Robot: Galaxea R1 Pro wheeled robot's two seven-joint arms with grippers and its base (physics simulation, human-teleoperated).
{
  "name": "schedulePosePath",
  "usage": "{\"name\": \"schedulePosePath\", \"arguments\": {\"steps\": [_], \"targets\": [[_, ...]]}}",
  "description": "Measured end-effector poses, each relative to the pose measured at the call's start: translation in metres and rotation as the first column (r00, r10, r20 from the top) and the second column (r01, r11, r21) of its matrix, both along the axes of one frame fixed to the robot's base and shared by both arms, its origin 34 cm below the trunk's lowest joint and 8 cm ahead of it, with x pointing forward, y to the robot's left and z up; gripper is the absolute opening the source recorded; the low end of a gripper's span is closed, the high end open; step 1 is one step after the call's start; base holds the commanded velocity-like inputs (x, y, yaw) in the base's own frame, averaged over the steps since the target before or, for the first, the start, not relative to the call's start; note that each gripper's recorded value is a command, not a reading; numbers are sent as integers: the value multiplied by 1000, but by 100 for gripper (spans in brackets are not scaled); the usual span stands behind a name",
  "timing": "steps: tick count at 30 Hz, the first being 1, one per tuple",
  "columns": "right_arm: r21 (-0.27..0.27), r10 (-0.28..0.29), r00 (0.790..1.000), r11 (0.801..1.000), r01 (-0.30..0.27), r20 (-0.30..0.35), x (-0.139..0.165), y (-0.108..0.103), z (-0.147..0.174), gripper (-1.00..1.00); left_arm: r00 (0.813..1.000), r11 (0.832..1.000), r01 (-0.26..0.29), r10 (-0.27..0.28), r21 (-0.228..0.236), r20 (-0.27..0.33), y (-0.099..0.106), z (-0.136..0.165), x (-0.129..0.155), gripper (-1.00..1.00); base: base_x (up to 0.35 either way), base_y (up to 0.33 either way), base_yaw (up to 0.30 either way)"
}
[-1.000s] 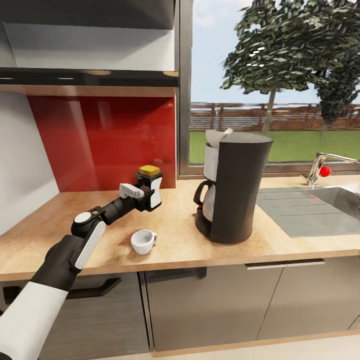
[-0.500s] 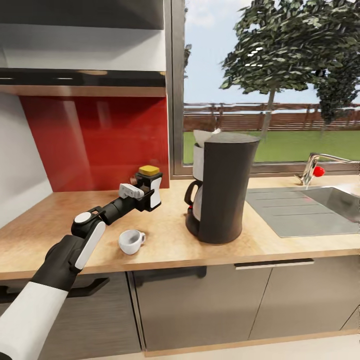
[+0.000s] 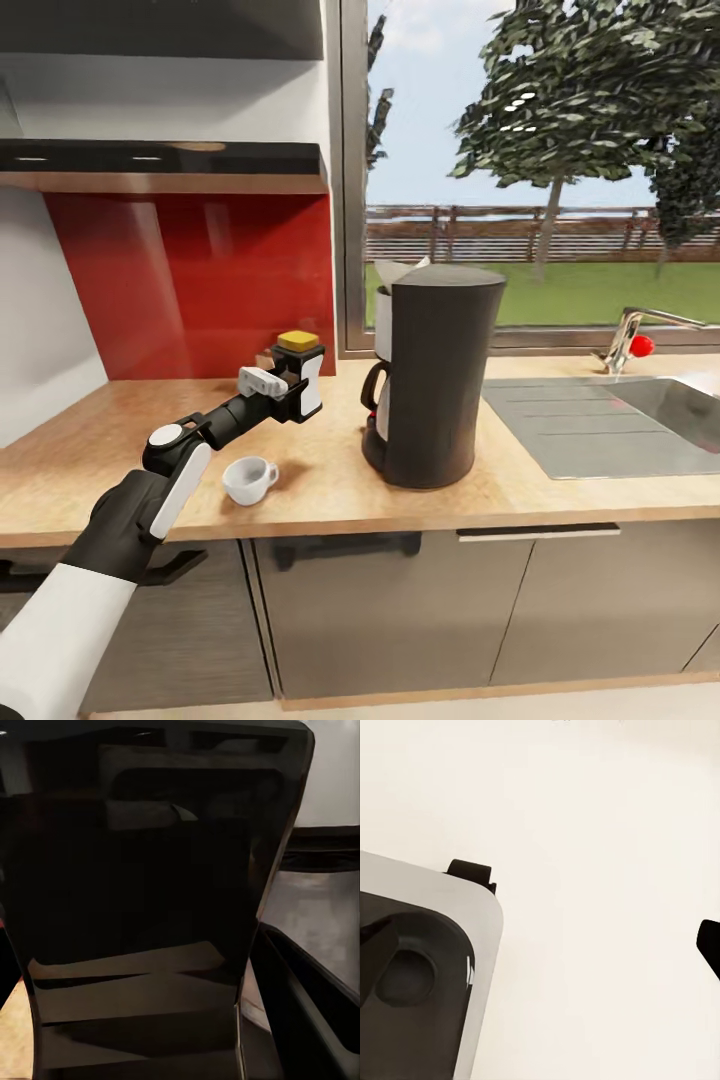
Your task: Set up a coffee station on the kitchen countertop: keep the coffee maker on the countertop, move the bottle of coffee from the kitchen shelf to the counter next to the coffee maker, place a paper coffee filter on top of the coffee maker, put the saucer next to the coffee maker with the coffee cup on the saucer, and place the electric kettle next to the coffee maker.
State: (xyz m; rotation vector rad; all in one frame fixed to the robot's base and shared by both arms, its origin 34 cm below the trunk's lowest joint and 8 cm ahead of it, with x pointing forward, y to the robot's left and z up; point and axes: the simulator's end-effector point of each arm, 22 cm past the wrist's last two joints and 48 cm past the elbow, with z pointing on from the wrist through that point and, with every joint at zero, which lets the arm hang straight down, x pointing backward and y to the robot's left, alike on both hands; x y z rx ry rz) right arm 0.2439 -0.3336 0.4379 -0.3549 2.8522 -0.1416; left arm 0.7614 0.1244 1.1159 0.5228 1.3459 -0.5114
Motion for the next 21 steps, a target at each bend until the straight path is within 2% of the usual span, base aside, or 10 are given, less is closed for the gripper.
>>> {"name": "schedulePosePath", "arguments": {"steps": [7,15,17,18,19,21], "targets": [[0,-1,1000,1000,1,0,0,0,0,100,1000,1000,-4,4,3,-1,1,-1,1,-100,46,-224,21],[-1,-1,1000,1000,1,0,0,0,0,100,1000,1000,-10,10,2,-7,2,-3,2,-100,11,-32,200],[-1,0,1000,1000,0,0,0,0,0,100,1000,1000,-21,21,0,-7,4,-3,4,-100,1,-3,88],[-1,0,1000,1000,0,0,0,0,0,100,999,999,-42,42,-4,-7,7,-2,7,-100,0,-1,35],[-1,0,1000,1000,0,0,0,0,0,100,996,996,-89,89,-11,-7,14,-1,12,-100,0,-1,28],[-1,0,1000,1000,0,0,0,0,0,100,993,993,-115,115,-12,-7,15,0,14,-100,0,-1,18]]}}
